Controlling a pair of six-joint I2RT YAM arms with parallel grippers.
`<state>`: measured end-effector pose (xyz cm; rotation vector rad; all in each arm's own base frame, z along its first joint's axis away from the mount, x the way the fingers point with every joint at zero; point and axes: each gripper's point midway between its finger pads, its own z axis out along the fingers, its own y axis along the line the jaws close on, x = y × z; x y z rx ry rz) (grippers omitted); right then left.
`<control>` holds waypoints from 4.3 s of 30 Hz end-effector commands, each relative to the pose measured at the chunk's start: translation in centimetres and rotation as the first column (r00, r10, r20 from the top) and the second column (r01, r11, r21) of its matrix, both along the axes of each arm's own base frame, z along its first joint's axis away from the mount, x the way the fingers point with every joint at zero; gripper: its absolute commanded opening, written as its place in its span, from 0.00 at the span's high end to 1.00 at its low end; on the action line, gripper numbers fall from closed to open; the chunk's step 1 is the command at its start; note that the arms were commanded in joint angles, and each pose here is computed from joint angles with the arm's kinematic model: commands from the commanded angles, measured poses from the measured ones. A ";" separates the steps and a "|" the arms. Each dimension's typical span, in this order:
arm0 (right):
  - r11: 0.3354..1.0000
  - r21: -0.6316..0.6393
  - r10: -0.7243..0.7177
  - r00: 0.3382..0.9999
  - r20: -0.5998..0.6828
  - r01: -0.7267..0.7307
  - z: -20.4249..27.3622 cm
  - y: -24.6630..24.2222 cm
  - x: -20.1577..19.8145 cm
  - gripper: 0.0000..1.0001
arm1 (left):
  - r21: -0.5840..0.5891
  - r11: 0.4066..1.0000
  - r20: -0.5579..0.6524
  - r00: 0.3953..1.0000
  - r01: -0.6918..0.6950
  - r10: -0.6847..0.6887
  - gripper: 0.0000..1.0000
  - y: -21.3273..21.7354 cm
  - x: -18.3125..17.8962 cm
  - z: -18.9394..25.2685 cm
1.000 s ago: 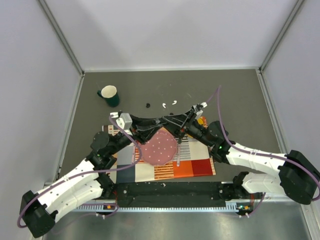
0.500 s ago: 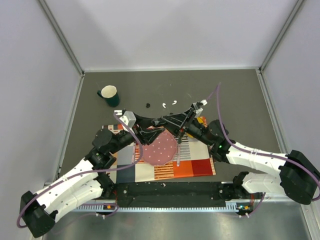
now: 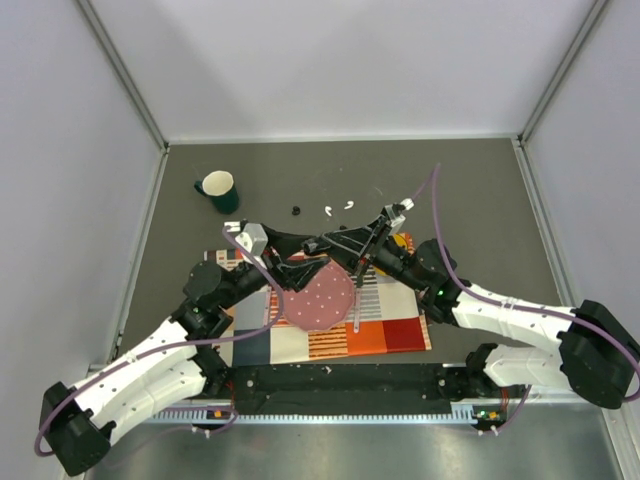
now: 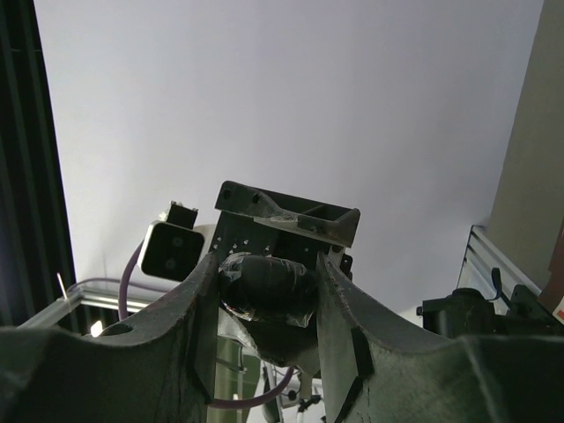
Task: Insert the wireless bluetooth earbuds into the charging case
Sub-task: Pick up the charging case at the center of the board.
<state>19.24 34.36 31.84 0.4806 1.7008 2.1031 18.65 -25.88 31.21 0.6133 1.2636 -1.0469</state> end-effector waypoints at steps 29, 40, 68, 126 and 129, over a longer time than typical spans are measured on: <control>0.992 0.115 0.039 0.997 0.068 -0.046 3.4 0.5 -0.6 1.00 | -0.074 0.997 0.073 0.997 0.030 -0.025 0.66 -0.6 -0.1 1.1; 0.992 0.122 0.024 0.995 0.099 -0.036 4.0 0.2 -0.7 1.00 | -0.053 0.998 0.049 0.998 0.040 -0.037 0.53 -1.0 0.1 0.5; 0.991 0.132 -0.005 0.992 0.125 -0.012 4.8 -1.0 -1.3 1.00 | 0.000 0.999 0.049 0.998 -0.045 0.045 0.41 0.1 0.9 -0.7; 0.992 0.117 0.045 0.995 0.087 -0.055 3.8 0.2 -1.0 1.00 | -0.146 0.989 0.109 0.994 0.037 -0.021 0.56 -0.4 -0.2 1.8; 0.991 0.120 0.044 0.995 0.086 -0.054 3.8 0.2 -1.0 1.00 | -0.142 0.989 0.104 0.994 0.033 -0.018 0.60 -0.4 -0.2 1.6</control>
